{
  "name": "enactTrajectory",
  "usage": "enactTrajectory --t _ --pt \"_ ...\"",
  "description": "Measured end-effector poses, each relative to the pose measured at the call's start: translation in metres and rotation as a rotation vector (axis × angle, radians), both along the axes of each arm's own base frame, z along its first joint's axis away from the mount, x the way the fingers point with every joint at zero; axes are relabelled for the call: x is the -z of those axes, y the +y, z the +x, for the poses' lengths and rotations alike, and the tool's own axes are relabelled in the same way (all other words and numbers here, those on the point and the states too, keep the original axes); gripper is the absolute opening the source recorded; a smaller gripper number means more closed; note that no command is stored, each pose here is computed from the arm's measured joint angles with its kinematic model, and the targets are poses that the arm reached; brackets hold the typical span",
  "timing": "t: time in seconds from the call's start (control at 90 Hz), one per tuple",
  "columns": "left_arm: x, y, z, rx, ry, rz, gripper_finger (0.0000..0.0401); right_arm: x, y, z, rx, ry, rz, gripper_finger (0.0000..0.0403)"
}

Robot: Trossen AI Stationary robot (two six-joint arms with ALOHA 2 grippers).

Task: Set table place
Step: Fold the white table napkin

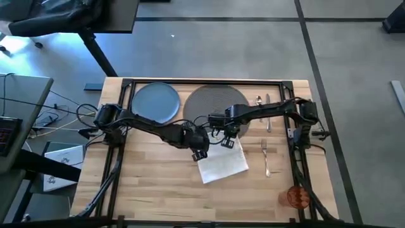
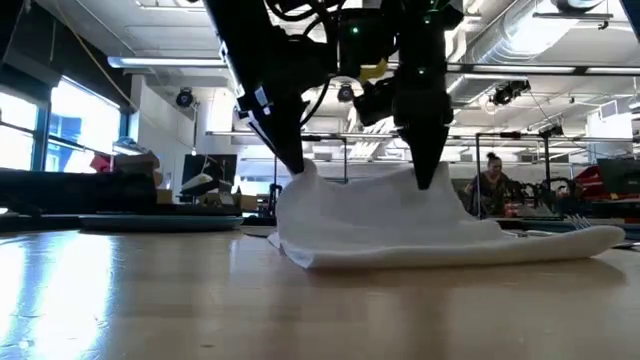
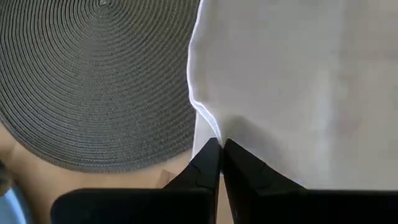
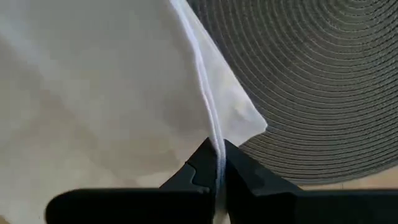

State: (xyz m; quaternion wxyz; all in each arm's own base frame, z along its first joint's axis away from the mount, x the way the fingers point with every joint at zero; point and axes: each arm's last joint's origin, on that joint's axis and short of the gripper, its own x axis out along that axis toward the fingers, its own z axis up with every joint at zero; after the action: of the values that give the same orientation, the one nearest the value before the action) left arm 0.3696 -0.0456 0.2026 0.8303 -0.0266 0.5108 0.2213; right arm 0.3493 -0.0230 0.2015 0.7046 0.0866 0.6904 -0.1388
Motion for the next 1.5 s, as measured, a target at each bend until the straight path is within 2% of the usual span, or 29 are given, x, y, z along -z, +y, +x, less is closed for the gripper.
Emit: enactTrajectory --t 0.144,0.333,0.456,0.511,0.622,0.689,0.767,0.844,0.933,1.089,1.211,1.356,1.5 --pt "0.000 0.002 0.000 -0.012 0.003 -0.001 0.0027 0.000 -0.001 0.002 0.005 -0.020 -0.035 0.0051" --pt "0.002 0.003 -0.006 -0.079 0.045 -0.019 0.0062 -0.001 -0.002 0.001 -0.018 -0.014 -0.070 0.0135" --pt "-0.003 0.004 -0.017 -0.172 0.112 -0.041 0.0087 -0.019 0.000 -0.007 -0.149 -0.042 -0.022 0.0183" --pt "-0.010 0.002 -0.021 -0.197 0.108 -0.057 0.0096 -0.033 0.002 -0.012 -0.231 -0.097 0.041 0.0200" --pt "-0.024 -0.007 -0.023 -0.158 0.044 -0.152 0.0107 -0.050 0.010 -0.031 -0.463 -0.282 0.205 0.0223" --pt "-0.028 -0.015 -0.018 -0.112 -0.016 -0.224 0.0110 -0.045 0.014 -0.053 -0.559 -0.349 0.260 0.0227" --pt "-0.027 -0.026 -0.009 -0.032 -0.110 -0.292 0.0110 -0.032 0.016 -0.077 -0.614 -0.382 0.229 0.0225" --pt "-0.021 -0.034 0.000 0.020 -0.231 -0.306 0.0110 -0.015 0.017 -0.097 -0.654 -0.401 0.194 0.0220" --pt "-0.003 -0.039 0.004 0.033 -0.273 -0.297 0.0113 0.003 0.020 -0.110 -0.651 -0.399 0.189 0.0214" --pt "0.029 -0.038 0.006 -0.010 -0.200 -0.307 0.0127 0.021 0.023 -0.121 -0.492 -0.344 0.218 0.0208" --pt "0.047 -0.039 0.008 0.000 -0.156 -0.291 0.0141 0.023 0.028 -0.122 -0.398 -0.334 0.246 0.0202" --pt "0.070 -0.040 0.010 0.009 -0.076 -0.291 0.0148 0.022 0.034 -0.120 -0.367 -0.348 0.261 0.0196" --pt "0.076 -0.041 0.010 0.013 -0.044 -0.305 0.0139 0.022 0.040 -0.121 -0.342 -0.345 0.280 0.0192"
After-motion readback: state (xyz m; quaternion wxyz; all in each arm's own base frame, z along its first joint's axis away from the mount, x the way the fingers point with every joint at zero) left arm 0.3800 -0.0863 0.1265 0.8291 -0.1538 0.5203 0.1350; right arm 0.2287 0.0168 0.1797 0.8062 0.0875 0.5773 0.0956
